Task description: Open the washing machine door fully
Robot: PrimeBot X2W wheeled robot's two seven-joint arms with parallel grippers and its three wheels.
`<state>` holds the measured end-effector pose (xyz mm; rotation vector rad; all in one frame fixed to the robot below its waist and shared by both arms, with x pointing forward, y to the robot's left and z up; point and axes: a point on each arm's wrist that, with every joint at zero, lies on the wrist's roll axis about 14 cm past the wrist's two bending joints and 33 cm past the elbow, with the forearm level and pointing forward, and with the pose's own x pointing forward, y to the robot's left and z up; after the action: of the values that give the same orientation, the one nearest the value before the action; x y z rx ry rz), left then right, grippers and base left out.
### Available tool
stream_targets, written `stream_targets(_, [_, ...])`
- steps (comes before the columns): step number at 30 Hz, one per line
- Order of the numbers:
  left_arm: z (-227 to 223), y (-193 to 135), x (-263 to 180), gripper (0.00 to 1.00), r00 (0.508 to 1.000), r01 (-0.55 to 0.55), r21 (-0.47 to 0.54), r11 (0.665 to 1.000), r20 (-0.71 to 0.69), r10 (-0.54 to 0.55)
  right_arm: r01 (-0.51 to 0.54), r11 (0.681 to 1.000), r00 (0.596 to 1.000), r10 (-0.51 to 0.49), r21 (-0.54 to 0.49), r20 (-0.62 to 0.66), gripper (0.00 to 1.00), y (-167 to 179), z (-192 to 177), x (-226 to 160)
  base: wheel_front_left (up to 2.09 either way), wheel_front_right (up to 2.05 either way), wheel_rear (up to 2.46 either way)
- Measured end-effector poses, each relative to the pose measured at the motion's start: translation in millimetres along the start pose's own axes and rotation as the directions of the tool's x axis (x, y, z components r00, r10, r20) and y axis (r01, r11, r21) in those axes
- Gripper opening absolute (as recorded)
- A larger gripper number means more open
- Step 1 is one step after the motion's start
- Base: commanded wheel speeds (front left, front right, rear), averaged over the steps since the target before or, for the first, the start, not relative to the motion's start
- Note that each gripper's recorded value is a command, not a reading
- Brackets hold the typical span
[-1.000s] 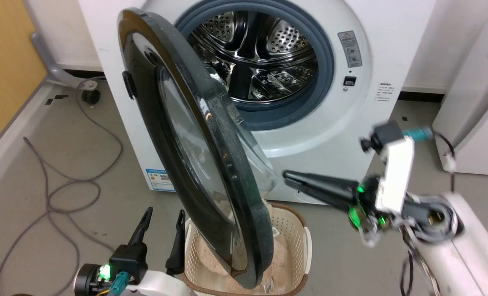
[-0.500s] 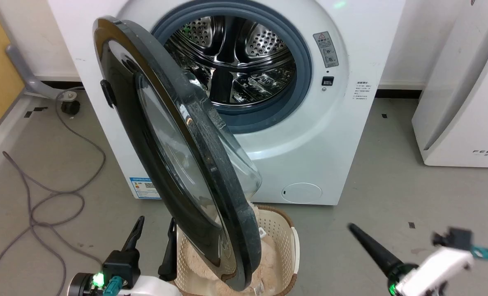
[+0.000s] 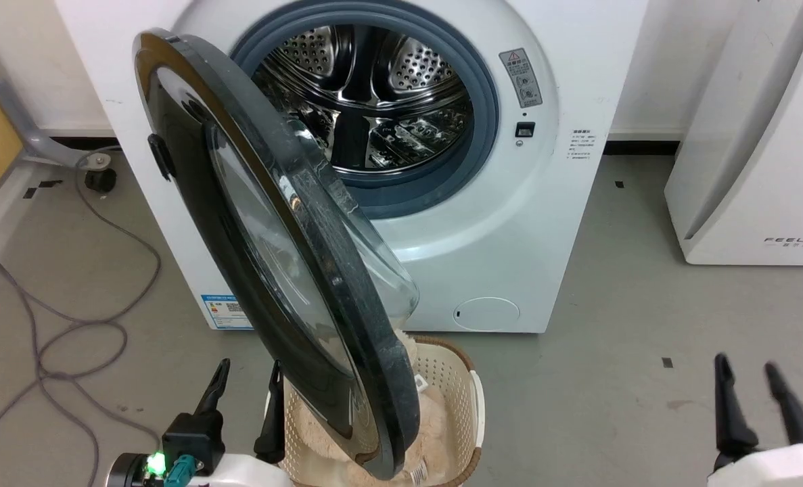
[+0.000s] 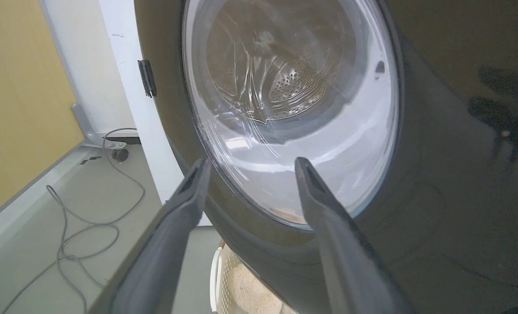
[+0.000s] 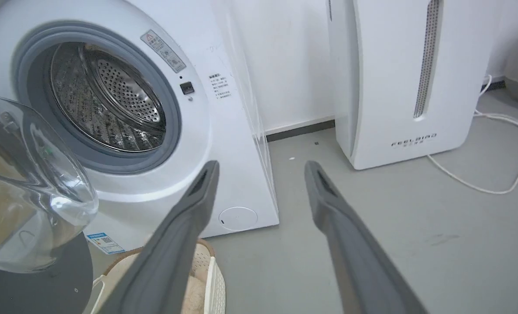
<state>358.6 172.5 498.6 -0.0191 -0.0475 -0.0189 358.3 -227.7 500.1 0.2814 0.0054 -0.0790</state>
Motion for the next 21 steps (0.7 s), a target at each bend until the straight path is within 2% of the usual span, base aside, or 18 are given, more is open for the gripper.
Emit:
stream_targets(5, [-2,2,1,1.0,1.0,-0.005,-0.004,1.0,-0.006,0.005,-0.069,0.974,0.993,0.088,-0.214,0.08,1.0,26,30,-1,0.0,0.0,0.0])
stream_targets(10, [-4,2,2,1.0,1.0,-0.008,-0.003,1.0,-0.012,0.008,-0.149,0.949,0.985,0.167,-0.278,0.042,1.0,54,23,-11,0.0,0.0,0.0])
stream_targets(17, [-5,3,3,1.0,1.0,-0.008,0.001,1.0,-0.016,0.008,-0.161,0.947,0.986,0.163,-0.278,-0.015,1.0,53,7,-18,0.0,0.0,0.0])
stream_targets(18, [-5,3,3,0.95,1.0,-0.006,0.002,1.0,-0.015,0.006,-0.16,0.948,0.987,0.162,-0.274,-0.015,1.0,52,7,-19,0.0,0.0,0.0])
stream_targets(20, [-5,3,4,0.0,1.0,-0.003,0.005,1.0,-0.015,0.003,-0.159,0.949,0.987,0.161,-0.273,-0.016,1.0,52,7,-19,0.0,0.0,0.0])
stream_targets(21, [-5,2,4,0.0,1.0,-0.001,0.005,1.0,-0.016,0.001,-0.158,0.95,0.987,0.16,-0.271,-0.017,1.0,52,6,-19,0.0,0.0,0.0])
